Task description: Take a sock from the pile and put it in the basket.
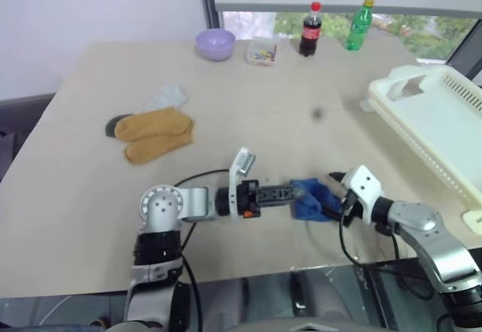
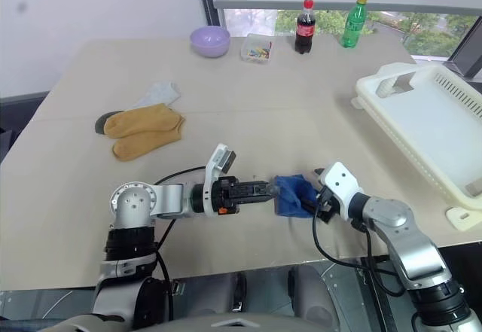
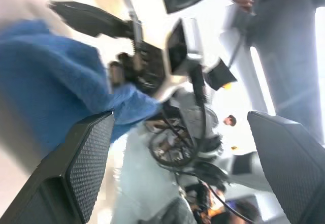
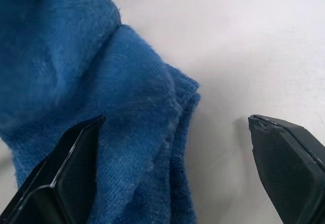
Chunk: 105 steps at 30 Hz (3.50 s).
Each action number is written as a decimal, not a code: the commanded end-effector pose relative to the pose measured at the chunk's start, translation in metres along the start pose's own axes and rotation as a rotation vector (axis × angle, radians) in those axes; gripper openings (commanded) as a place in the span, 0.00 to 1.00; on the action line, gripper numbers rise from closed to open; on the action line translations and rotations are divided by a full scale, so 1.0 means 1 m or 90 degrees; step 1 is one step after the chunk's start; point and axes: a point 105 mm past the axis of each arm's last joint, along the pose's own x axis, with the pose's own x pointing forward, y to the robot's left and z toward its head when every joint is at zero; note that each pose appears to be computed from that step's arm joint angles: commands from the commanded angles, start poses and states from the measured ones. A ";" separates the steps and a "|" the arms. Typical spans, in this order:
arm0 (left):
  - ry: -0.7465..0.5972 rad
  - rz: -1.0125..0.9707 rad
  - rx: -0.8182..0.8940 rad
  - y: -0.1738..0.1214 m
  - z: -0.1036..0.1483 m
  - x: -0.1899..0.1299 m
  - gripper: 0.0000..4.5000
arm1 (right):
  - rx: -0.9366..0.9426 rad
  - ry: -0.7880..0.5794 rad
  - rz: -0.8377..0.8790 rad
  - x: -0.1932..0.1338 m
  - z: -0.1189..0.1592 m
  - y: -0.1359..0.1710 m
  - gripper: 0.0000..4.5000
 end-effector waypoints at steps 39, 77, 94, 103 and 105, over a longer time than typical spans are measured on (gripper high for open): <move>0.056 0.015 0.094 0.021 0.000 0.041 1.00 | 0.198 -0.018 -0.065 -0.109 0.012 -0.005 1.00; 0.053 -0.059 0.641 0.024 0.003 0.010 1.00 | 0.370 0.030 0.032 -0.041 -0.021 0.033 0.01; -0.084 -0.039 0.789 0.007 0.054 0.018 1.00 | 0.335 -0.117 -0.111 -0.093 0.088 -0.051 0.01; -0.101 -0.035 0.803 0.005 0.055 0.026 1.00 | 0.406 -0.146 -0.410 -0.178 0.066 -0.153 0.61; -0.105 -0.033 0.806 0.005 0.055 0.027 1.00 | 0.435 -0.180 -0.456 -0.196 0.063 -0.173 0.82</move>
